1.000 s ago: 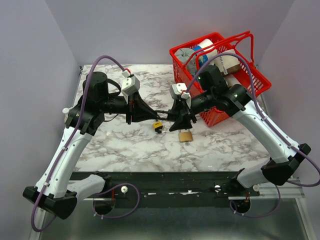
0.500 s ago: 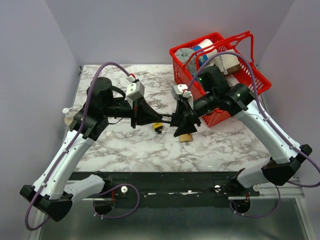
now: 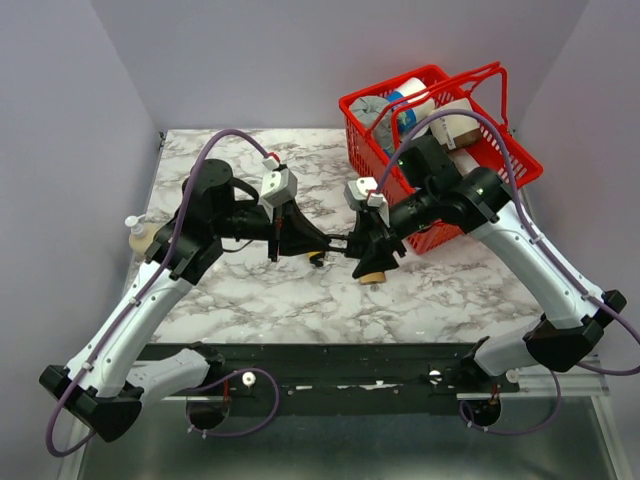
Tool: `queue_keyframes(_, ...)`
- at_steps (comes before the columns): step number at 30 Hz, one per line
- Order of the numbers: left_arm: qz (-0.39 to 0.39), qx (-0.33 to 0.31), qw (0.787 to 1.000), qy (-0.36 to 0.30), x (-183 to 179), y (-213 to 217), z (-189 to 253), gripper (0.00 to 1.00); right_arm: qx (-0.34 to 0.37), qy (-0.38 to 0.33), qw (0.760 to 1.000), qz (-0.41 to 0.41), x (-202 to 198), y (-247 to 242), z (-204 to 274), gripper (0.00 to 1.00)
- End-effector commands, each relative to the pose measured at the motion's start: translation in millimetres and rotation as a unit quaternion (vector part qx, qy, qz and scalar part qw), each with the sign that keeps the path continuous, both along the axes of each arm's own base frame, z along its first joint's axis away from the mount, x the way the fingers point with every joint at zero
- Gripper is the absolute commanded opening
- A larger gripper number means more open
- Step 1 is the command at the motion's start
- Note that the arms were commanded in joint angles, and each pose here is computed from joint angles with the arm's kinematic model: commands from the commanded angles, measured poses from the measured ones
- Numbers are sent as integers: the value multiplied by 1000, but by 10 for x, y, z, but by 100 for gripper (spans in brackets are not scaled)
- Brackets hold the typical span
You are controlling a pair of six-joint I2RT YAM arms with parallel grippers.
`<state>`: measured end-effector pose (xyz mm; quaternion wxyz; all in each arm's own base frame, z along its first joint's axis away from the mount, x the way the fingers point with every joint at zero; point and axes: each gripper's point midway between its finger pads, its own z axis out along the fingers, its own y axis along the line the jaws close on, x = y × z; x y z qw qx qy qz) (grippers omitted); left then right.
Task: Lock with the key
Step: Lock the lock.
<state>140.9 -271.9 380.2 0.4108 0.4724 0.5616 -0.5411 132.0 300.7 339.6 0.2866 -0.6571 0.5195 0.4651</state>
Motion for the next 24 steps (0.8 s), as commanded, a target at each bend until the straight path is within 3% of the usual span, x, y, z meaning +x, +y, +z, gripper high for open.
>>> queue_keyframes(1,-61,23,998,2,-253,5,-45,0,67,-133,989,12,309,283,203,1)
queue_keyframes(8,-38,45,998,-20,-180,137,-19,0,60,-128,990,12,267,238,160,1)
queue_keyframes(11,-41,25,999,14,-216,65,28,0,71,-124,990,15,278,283,219,1)
queue_keyframes(14,-50,4,999,1,-241,-43,129,0,82,-125,989,20,308,344,287,1)
queue_keyframes(16,-54,14,998,-1,-260,-52,107,0,72,-130,989,20,317,324,255,1)
queue_keyframes(17,-52,12,998,-32,-244,-36,174,0,68,-144,987,20,344,311,240,1)
queue_keyframes(21,-26,53,998,-37,-194,60,74,0,55,-153,986,24,282,206,167,1)
queue_keyframes(24,-18,49,998,-23,-211,68,120,0,54,-158,986,22,278,188,112,1)
